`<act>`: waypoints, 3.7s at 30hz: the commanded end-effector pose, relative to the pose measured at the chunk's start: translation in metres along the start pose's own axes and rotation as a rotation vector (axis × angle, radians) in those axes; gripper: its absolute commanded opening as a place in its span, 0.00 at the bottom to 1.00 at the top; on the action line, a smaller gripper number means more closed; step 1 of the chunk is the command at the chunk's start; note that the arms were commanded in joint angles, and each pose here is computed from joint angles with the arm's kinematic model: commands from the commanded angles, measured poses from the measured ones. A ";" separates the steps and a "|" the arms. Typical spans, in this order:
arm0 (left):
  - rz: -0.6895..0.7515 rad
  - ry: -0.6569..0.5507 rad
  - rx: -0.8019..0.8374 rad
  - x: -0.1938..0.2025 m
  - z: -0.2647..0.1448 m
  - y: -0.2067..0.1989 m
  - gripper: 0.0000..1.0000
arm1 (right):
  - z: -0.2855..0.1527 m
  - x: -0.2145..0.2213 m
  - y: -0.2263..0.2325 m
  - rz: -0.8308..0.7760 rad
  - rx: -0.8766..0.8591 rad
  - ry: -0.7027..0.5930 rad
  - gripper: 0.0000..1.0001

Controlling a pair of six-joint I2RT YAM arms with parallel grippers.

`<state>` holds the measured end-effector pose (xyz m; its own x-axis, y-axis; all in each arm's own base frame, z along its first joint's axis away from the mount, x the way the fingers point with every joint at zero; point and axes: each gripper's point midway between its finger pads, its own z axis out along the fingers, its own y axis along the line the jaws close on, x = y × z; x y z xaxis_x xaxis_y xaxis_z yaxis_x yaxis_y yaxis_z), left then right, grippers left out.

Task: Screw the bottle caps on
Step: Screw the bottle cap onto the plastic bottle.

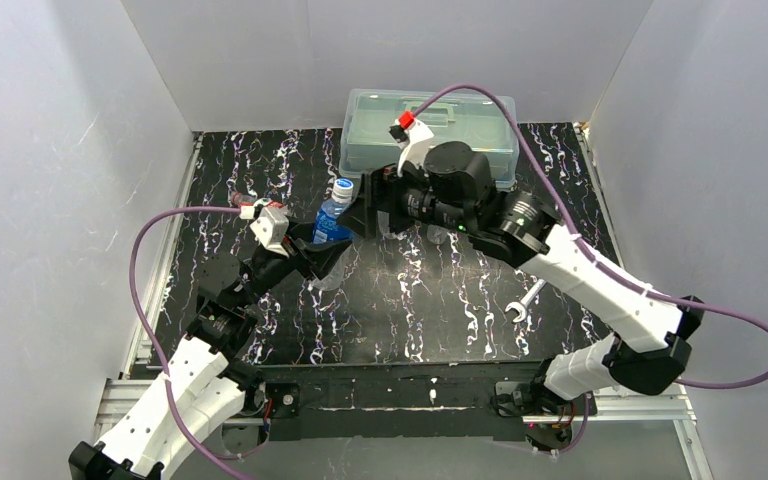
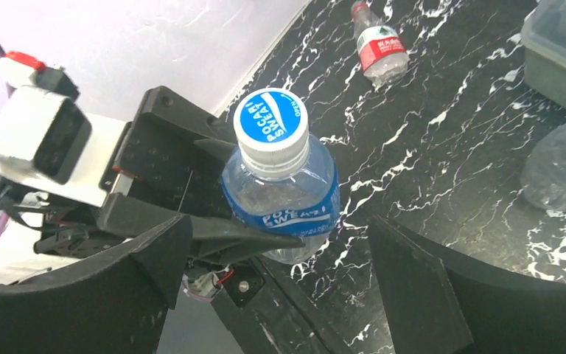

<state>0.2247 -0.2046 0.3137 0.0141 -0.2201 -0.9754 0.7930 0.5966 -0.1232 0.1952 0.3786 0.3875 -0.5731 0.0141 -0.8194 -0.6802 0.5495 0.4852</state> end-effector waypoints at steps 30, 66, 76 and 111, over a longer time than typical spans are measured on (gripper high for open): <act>-0.060 0.040 0.196 -0.005 0.004 -0.034 0.00 | -0.018 -0.069 0.019 -0.112 -0.391 -0.242 0.98; -0.109 0.031 0.174 -0.001 0.002 -0.032 0.00 | 0.002 -0.034 0.035 -0.197 -0.304 -0.217 0.98; -0.115 0.033 0.169 0.002 0.001 -0.032 0.00 | 0.006 -0.033 0.036 -0.191 -0.298 -0.213 0.98; -0.186 0.079 0.132 0.018 0.007 -0.023 0.00 | 0.011 -0.032 0.035 -0.211 -0.268 -0.212 0.98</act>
<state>0.2028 -0.2298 0.2981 -0.1858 -0.2264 -0.9562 0.8668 0.4205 -0.2680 0.1990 0.4087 0.3965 -0.3771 0.0594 -0.9243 -0.8619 0.3427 0.3736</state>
